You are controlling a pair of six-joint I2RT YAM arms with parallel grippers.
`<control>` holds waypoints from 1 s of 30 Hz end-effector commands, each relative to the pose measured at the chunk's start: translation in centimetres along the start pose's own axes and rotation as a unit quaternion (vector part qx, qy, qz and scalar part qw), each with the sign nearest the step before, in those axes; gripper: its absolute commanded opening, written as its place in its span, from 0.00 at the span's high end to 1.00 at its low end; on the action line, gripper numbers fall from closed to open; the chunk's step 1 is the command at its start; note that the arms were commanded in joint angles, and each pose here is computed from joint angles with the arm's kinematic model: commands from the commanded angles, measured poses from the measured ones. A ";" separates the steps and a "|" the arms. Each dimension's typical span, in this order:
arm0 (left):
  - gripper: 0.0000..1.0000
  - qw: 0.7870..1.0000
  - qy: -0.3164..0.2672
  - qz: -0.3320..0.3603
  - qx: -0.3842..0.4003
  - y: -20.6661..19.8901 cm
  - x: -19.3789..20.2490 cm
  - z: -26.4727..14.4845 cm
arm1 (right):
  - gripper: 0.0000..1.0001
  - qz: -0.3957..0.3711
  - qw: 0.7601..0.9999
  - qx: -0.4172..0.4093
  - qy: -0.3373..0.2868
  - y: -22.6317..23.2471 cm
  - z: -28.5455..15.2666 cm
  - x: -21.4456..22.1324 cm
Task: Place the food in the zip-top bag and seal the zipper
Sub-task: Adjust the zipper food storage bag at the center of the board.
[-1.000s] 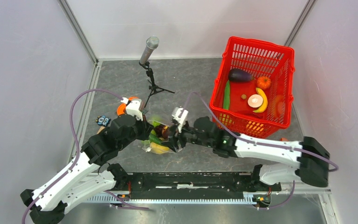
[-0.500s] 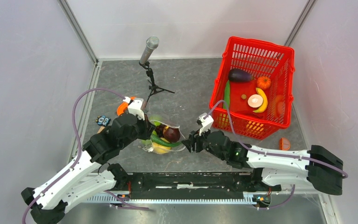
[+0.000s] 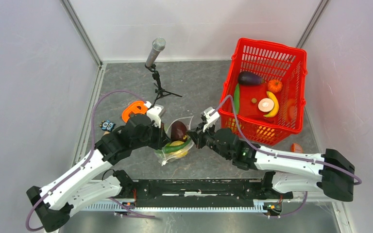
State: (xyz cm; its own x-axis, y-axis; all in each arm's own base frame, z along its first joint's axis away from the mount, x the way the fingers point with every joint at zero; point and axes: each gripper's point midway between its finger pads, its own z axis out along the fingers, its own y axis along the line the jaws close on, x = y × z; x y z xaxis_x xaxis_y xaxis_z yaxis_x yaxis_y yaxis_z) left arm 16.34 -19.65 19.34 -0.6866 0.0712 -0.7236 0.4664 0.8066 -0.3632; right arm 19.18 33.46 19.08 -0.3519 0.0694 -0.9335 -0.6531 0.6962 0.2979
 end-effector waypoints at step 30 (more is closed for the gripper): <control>0.97 0.988 -0.056 -0.031 0.138 -6.4 -4.8 -3.1 | 1.00 -0.065 0.976 -0.208 -0.032 6.7 5.1 -14.1</control>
State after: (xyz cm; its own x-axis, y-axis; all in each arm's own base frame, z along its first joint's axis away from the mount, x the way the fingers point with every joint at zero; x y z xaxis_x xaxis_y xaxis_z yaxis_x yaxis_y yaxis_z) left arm 15.80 -20.70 23.22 -0.6925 -0.0185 -0.7212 0.4609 0.7577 -0.4620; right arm 24.03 38.67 28.59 -0.2404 -0.0894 -0.9665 -0.8389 0.5200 0.1605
